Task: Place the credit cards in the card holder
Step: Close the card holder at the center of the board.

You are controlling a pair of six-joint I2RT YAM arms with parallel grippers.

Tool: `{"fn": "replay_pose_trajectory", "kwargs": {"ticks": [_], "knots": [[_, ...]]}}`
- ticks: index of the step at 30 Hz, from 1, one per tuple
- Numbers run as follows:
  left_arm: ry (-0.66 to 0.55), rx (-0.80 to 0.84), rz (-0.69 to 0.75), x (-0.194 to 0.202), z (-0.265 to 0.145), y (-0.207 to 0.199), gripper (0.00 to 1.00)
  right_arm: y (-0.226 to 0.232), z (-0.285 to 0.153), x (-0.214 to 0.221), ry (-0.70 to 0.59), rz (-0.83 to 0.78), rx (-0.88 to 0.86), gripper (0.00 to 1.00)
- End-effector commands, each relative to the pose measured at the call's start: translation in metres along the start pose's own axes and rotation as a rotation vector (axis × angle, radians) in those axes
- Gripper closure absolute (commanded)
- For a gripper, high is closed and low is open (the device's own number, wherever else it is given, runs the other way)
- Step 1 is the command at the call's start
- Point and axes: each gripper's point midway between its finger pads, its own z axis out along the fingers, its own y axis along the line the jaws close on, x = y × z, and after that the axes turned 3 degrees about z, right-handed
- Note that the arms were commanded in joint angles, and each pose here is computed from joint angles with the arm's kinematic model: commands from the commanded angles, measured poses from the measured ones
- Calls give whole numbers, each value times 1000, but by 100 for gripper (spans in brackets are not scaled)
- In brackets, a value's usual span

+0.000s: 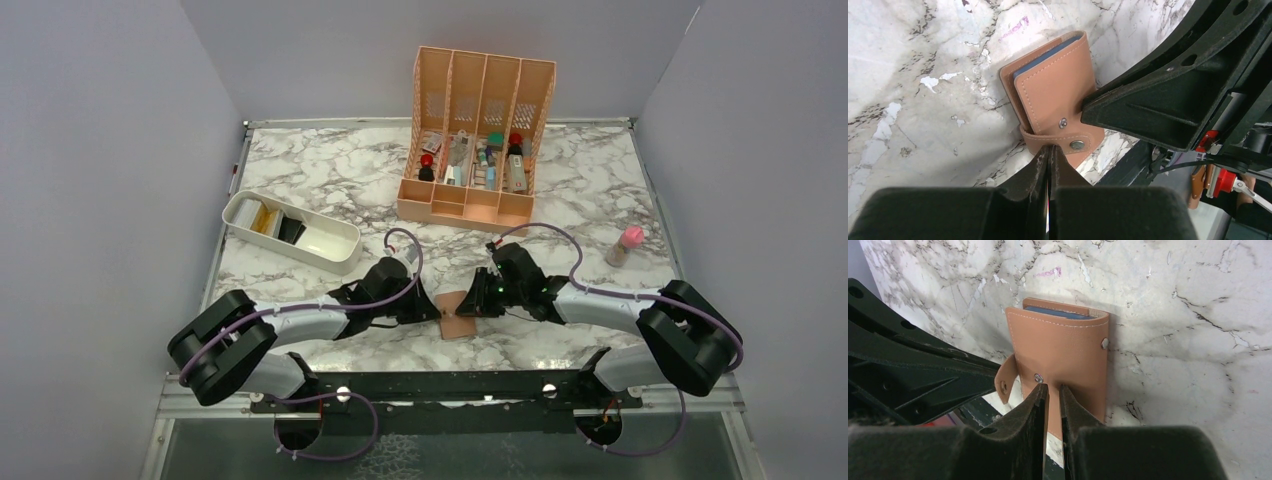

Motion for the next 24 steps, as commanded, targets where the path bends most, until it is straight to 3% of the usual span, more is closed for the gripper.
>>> {"fn": "replay_pose_trajectory", "kwargs": {"ticks": [1,11,24], "knots": [[-15,55,32,-10,3,-18,94,-11,3,7,13,1,45,81],[-9,53,41,-9,5,-19,92,14,-17,-12,-69,-53,-21,74],[-11,53,42,-9,5,-19,91,33,-14,-6,-17,-80,-114,70]]}}
